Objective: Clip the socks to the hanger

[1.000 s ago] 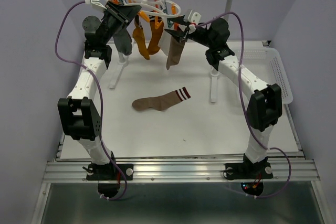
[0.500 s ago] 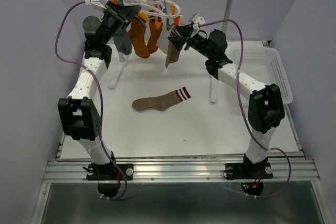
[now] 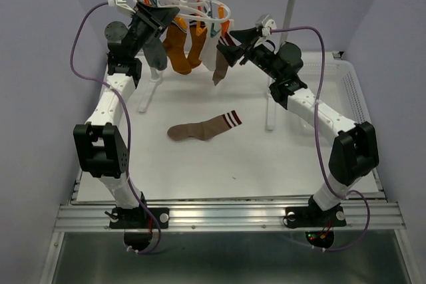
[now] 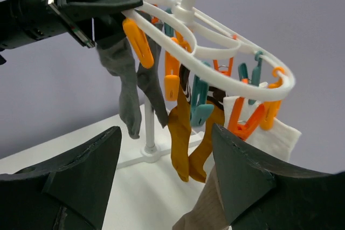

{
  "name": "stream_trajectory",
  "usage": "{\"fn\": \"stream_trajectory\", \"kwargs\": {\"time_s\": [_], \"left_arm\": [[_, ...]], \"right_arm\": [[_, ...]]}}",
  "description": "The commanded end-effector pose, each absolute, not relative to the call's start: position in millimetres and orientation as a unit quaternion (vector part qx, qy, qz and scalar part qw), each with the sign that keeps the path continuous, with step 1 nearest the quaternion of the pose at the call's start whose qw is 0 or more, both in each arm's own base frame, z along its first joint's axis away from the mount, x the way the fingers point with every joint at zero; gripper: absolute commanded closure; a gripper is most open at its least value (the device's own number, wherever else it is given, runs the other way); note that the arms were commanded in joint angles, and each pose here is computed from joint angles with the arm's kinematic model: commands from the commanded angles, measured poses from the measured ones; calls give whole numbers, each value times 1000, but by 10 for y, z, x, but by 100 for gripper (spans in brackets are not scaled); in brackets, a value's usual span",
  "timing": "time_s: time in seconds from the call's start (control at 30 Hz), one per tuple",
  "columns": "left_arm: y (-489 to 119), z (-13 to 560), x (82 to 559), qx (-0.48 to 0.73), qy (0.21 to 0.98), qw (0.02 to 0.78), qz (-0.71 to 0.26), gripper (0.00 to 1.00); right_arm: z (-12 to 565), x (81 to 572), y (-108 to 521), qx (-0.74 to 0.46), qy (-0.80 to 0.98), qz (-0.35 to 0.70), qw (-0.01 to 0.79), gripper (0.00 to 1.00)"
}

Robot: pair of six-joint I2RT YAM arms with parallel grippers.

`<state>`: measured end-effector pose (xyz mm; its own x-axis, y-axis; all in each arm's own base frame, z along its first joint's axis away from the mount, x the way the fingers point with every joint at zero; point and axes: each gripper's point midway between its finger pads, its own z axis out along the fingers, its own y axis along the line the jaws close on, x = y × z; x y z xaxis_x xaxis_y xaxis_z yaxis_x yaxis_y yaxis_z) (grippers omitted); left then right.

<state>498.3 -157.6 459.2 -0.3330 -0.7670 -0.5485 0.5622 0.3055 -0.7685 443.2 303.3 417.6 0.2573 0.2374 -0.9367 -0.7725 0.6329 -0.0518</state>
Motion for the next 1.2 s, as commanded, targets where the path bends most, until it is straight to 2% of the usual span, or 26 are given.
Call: {"fn": "stream_trajectory", "kwargs": {"time_s": [0.0,0.03,0.07,0.17,0.23,0.4,0.6,0.63,0.7,0.9,1.07,1.17], "left_arm": [[-1651,4789,4748,-35,562,577,-592,44],[-1660,4778,4740,-32,564,575,-592,38],[-1667,4770,4717,-28,565,574,-591,27],[-1663,4747,4682,-25,570,576,-585,15],[-1661,4742,4642,-21,572,577,-583,1],[-1649,4698,4477,-8,581,582,-569,1],[-1596,4515,4276,21,622,599,-504,1],[-1543,4556,4239,31,621,623,-475,1],[-1445,4467,4244,10,646,625,-438,1],[-1034,4665,4132,-42,645,692,-322,1],[-970,4798,4088,-42,637,707,-304,1],[-968,4828,4173,-46,639,705,-303,1]], "right_arm": [[4257,4333,3087,-276,491,346,750,27],[4286,4357,3066,-274,493,337,754,27],[4263,4429,3009,-263,505,316,759,27],[4320,4546,2874,-246,527,270,767,26],[4364,4708,2715,-203,560,233,768,24],[4288,4878,2401,-128,621,171,754,19],[4286,4520,2460,-159,617,219,739,11],[4276,4490,2461,-164,619,221,736,11],[4278,4430,2472,-175,619,224,732,10],[4338,4346,2349,-160,621,212,738,1],[4345,4249,2463,-181,615,245,728,0],[4361,4232,2592,-161,616,301,710,0]]}}
